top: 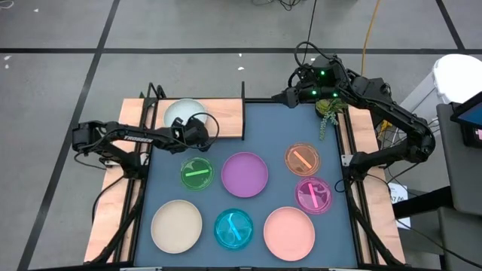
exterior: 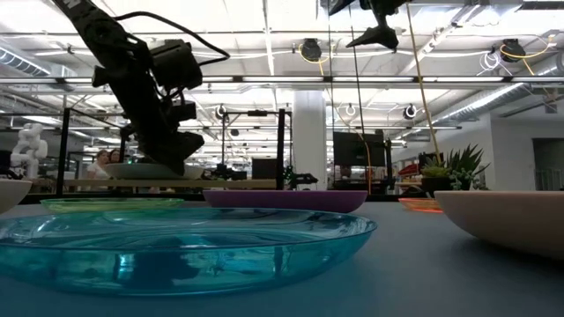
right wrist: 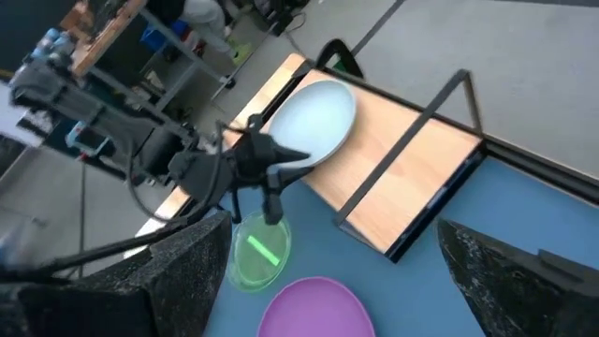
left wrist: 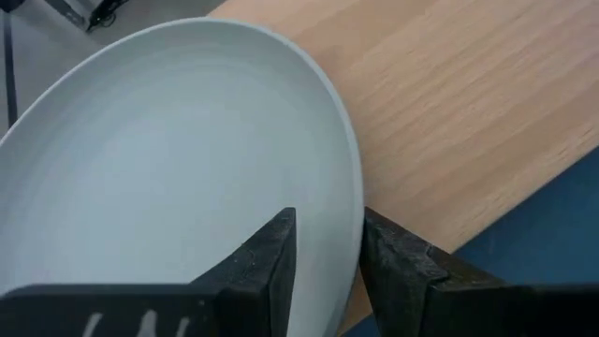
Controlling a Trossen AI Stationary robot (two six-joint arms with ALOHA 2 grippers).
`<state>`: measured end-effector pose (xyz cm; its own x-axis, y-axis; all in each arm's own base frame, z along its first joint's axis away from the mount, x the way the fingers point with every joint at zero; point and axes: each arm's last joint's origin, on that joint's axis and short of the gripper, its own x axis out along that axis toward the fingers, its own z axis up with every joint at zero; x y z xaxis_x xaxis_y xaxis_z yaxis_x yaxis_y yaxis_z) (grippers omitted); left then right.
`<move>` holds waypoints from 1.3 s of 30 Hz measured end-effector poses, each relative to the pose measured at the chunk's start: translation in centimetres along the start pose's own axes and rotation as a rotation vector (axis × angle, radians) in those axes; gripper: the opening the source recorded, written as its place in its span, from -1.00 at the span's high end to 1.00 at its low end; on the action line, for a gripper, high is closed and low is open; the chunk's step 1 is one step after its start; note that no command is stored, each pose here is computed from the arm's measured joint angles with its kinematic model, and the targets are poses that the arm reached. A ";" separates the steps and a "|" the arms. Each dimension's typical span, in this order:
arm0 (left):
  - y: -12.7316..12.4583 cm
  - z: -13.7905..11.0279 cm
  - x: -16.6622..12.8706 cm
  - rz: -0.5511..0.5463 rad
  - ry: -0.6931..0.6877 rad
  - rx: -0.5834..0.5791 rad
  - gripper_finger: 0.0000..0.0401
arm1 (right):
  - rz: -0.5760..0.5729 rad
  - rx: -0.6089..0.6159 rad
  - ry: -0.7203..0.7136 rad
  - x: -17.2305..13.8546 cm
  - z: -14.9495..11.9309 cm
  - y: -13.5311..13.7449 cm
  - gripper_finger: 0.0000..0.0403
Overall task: Place and stack plates onto a shelf
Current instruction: Put the gray plate on the shelf
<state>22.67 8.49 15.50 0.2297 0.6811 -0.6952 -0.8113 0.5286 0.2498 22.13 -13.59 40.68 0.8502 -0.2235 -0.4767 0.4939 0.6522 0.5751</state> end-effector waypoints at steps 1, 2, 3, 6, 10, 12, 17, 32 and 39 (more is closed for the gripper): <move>0.0 0.0 0.0 0.002 0.004 0.002 0.41 | 0.002 0.010 -0.007 0.0 0.1 0.0 -0.77; 0.0 -0.1 0.0 0.003 0.007 0.004 0.41 | 0.008 0.019 -0.017 0.0 0.2 0.1 -0.77; 0.0 -0.1 0.0 0.004 0.010 0.008 0.41 | 0.014 0.027 -0.027 0.0 0.3 0.2 -0.77; 0.1 -0.2 0.0 0.009 0.018 0.015 0.41 | 0.035 0.051 -0.057 0.0 0.6 0.3 -0.77; 0.1 -0.2 0.0 0.009 0.020 0.010 0.41 | 0.047 0.063 -0.075 0.0 0.7 0.5 -0.77; 0.2 -0.2 0.0 0.011 0.022 0.000 0.41 | 0.047 0.064 -0.075 0.0 0.7 0.5 -0.77; 0.2 -0.3 -0.1 0.021 0.024 -0.017 0.41 | 0.029 0.065 -0.089 0.0 0.8 0.4 -0.77; 0.6 -0.8 -0.3 0.065 0.094 -0.035 0.41 | 0.026 0.068 -0.091 0.0 0.8 0.4 -0.77; 0.7 0.7 -1.2 0.089 0.120 -0.019 0.41 | 0.027 0.079 -0.090 0.0 0.8 0.4 -0.77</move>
<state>22.22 8.41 17.01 0.0913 0.6585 -0.7470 -0.8360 0.4583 0.3018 22.44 -13.89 41.46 0.8745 -0.2734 -0.4007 0.4806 0.6003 0.6393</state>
